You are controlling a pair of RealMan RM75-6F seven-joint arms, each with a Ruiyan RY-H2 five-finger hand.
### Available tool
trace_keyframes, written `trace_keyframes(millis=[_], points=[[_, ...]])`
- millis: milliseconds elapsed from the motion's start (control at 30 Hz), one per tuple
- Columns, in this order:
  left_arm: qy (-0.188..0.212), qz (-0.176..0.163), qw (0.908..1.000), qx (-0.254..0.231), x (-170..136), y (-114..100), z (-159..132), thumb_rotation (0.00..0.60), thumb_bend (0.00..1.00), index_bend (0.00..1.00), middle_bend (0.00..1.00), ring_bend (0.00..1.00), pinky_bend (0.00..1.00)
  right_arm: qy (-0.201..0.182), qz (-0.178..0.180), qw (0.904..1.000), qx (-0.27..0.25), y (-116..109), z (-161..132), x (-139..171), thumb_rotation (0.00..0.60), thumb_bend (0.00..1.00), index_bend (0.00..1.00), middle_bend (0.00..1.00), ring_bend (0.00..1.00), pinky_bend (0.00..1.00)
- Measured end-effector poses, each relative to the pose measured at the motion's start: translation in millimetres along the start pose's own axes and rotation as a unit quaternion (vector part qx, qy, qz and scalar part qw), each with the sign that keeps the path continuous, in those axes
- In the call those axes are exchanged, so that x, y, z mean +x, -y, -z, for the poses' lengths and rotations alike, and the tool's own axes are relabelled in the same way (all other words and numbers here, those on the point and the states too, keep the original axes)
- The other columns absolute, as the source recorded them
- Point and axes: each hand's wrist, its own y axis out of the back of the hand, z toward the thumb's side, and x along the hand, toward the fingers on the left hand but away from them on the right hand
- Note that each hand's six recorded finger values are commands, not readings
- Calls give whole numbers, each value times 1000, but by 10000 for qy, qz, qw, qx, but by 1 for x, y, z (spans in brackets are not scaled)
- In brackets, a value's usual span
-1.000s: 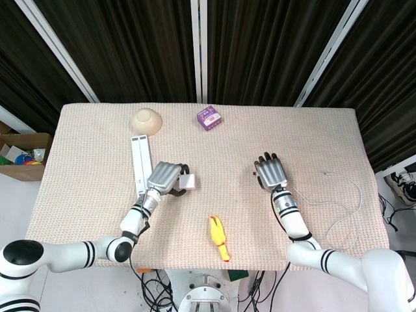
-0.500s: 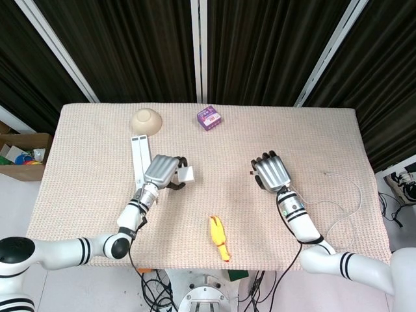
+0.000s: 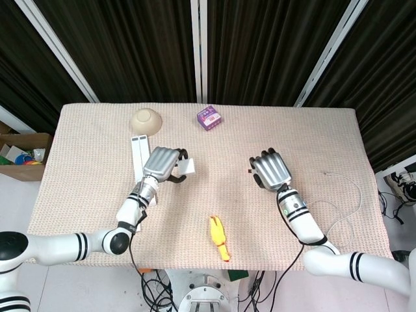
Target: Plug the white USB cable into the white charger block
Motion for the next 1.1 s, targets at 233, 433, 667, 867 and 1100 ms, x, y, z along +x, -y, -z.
trace_keyframes(millis=[233, 433, 667, 867, 1100], points=[[42, -18, 10000, 79, 1, -3, -4, 529, 286, 546, 497, 741, 954, 38, 13, 9999, 100, -15, -4, -8, 600, 1000, 596, 617, 369, 346], [184, -40, 9994, 294, 3, -5, -15, 531, 286, 545, 497, 741, 954, -110, -34, 9998, 183, -23, -22, -20, 600, 1000, 593, 615, 369, 346], [284, -53, 9978, 603, 6, -5, -24, 529, 286, 545, 496, 741, 954, -328, -197, 9986, 362, -22, -49, -33, 600, 1000, 592, 612, 368, 345], [316, -9, 9978, 585, 7, -6, -32, 533, 286, 545, 497, 741, 954, -427, -319, 9978, 400, -19, -71, -44, 600, 1000, 592, 606, 369, 344], [368, 14, 9978, 547, 8, -7, -40, 532, 286, 545, 497, 741, 954, -465, -278, 9981, 288, -21, -89, -53, 600, 1000, 593, 605, 368, 344]])
